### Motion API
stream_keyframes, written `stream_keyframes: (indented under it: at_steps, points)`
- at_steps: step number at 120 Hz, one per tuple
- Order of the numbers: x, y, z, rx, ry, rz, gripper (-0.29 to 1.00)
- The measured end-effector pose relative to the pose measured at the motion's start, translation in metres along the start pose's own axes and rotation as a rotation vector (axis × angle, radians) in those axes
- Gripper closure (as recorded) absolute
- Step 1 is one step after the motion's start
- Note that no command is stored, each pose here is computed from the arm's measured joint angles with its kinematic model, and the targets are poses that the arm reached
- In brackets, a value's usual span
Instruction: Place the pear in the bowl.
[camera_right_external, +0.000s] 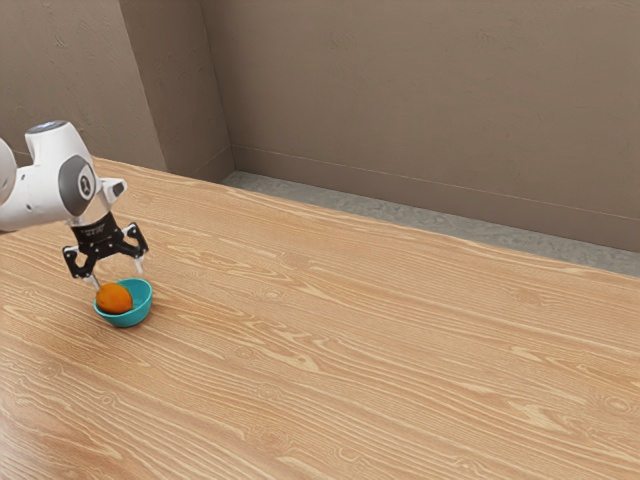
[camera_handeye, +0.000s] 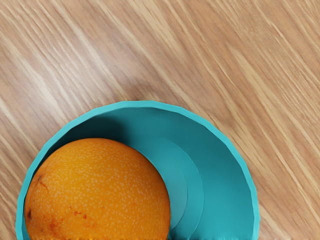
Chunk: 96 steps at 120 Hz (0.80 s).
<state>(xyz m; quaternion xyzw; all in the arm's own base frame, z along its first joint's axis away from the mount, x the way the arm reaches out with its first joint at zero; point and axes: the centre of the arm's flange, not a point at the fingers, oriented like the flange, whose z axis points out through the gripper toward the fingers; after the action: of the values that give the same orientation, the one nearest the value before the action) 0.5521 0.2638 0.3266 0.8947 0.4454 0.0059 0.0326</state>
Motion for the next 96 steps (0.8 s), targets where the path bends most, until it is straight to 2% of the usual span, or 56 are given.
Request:
stream_keyframes:
  at_steps: [12, 23, 42, 53, 66, 75, 96]
  points:
    - [-0.004, 0.009, -0.034, -0.043, 0.020, 0.030, 0.03]
    - [-0.011, 0.026, -0.087, -0.094, 0.051, 0.074, 0.02]
    - [-0.064, 0.117, -0.167, -0.113, 0.070, 0.275, 0.01]
    - [-0.116, 0.169, -0.223, -0.127, 0.084, 0.409, 0.01]
    - [-0.168, 0.195, -0.271, -0.113, 0.078, 0.523, 0.00]
    - [-0.200, 0.206, -0.288, -0.072, 0.083, 0.625, 0.00]
    - [-0.250, 0.227, -0.282, 0.015, 0.033, 0.815, 0.00]
